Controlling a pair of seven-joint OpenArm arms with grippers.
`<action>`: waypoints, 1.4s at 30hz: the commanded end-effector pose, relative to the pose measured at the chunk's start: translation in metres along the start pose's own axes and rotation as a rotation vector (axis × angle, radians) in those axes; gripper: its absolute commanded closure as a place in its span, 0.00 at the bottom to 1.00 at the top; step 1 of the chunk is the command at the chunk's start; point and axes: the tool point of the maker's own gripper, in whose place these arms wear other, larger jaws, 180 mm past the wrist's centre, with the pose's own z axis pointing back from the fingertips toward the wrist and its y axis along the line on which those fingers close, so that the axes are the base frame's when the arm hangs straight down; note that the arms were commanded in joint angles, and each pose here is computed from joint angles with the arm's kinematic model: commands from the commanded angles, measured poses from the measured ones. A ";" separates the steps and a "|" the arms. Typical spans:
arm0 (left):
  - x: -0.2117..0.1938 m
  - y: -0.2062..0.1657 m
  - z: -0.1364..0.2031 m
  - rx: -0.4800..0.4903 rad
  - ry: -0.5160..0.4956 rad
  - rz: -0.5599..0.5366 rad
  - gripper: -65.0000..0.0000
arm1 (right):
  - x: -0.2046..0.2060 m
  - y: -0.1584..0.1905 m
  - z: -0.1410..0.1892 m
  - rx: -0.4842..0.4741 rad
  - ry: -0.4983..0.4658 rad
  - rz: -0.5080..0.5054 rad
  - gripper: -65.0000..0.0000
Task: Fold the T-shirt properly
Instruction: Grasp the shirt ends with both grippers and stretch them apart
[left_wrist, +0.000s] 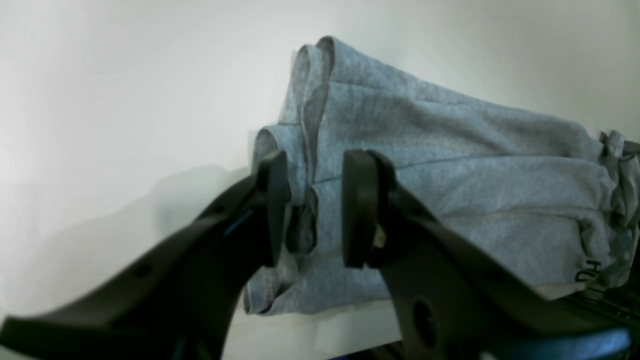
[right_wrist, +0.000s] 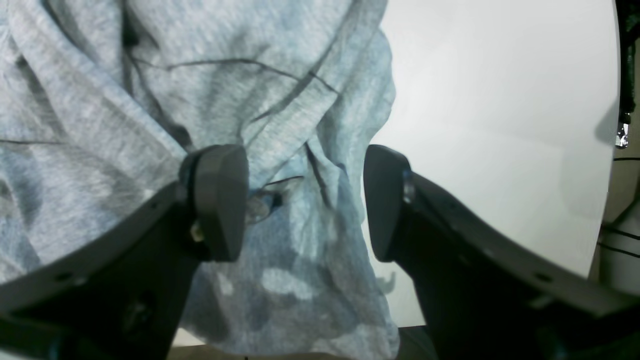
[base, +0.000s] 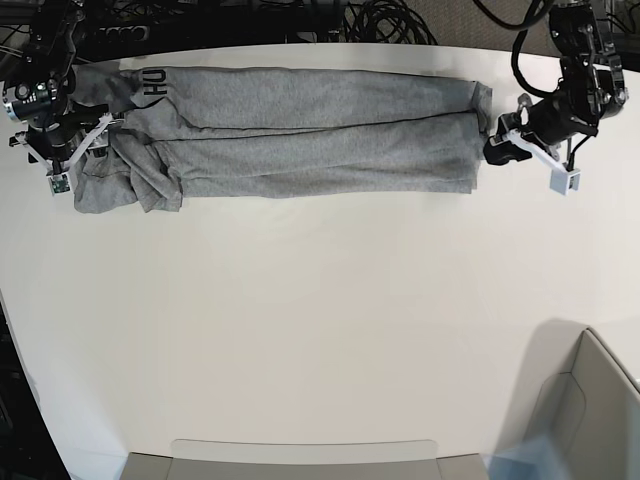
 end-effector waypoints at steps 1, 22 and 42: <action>0.017 -0.007 0.008 -0.014 -0.051 -0.038 0.69 | 0.010 -0.007 0.005 -0.022 -0.035 0.018 0.44; -0.016 0.004 -0.017 0.102 0.067 -0.173 0.68 | 0.010 -0.008 0.006 -0.024 -0.035 0.020 0.44; -0.039 0.022 -0.036 0.116 0.131 -0.145 0.68 | 0.006 -0.011 0.007 -0.030 -0.023 0.035 0.44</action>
